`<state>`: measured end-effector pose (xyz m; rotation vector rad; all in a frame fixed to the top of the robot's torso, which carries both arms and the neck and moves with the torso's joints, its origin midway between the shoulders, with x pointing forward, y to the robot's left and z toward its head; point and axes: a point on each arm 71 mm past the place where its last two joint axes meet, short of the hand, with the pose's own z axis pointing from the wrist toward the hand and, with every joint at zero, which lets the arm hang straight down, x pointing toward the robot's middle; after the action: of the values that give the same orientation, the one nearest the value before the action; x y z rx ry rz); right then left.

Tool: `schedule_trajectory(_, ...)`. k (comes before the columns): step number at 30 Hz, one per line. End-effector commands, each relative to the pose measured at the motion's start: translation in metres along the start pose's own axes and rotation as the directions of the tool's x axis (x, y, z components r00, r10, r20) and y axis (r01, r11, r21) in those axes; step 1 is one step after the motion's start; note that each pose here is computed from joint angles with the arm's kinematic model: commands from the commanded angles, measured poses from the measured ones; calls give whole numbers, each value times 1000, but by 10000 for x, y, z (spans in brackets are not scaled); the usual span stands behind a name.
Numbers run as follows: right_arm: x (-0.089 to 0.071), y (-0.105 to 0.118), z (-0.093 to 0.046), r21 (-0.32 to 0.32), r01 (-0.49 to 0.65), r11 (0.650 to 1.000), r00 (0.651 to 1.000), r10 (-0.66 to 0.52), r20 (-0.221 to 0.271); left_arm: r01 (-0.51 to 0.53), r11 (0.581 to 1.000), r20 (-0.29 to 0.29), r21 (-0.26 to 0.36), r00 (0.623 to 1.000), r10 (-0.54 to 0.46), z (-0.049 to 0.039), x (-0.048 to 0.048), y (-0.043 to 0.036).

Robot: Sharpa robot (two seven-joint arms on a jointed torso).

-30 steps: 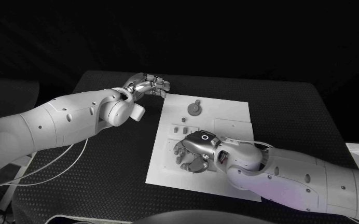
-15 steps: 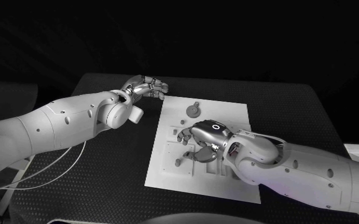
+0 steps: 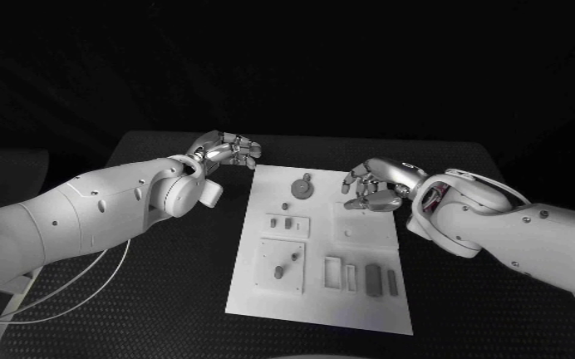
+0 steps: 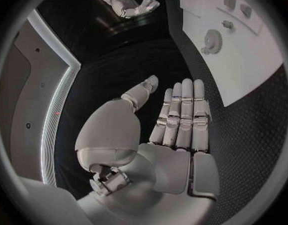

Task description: Assemble the parts on the task board

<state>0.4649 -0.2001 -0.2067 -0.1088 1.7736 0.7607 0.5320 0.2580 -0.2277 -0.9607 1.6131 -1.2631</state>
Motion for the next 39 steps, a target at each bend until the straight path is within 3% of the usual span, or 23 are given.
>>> schedule_trajectory(1,25,-244,-94,160,-39,986,988,62,-139,16,1000,-11,11,1000,-16,13,17,-15)
schedule_trajectory(4,30,-419,-238,250,-4,968,969,66,-239,17,1000,-8,9,1000,-17,19,13,-12)
schedule_trajectory(8,115,-528,-405,309,37,950,918,90,-387,17,1000,-7,8,1000,-17,21,9,-10)
schedule_trajectory(14,251,-500,-567,328,41,944,867,130,-481,17,1000,-8,7,1000,-17,28,15,-10)
schedule_trajectory(24,403,-456,-723,407,83,910,860,141,-491,19,1000,-13,6,1000,-19,36,36,-11)
schedule_trajectory(30,483,-399,-758,420,81,904,845,161,-510,20,1000,-14,5,1000,-20,38,42,-11)
schedule_trajectory(39,582,-306,-686,416,61,907,848,173,-501,22,1000,-19,5,1000,-22,38,53,-12)
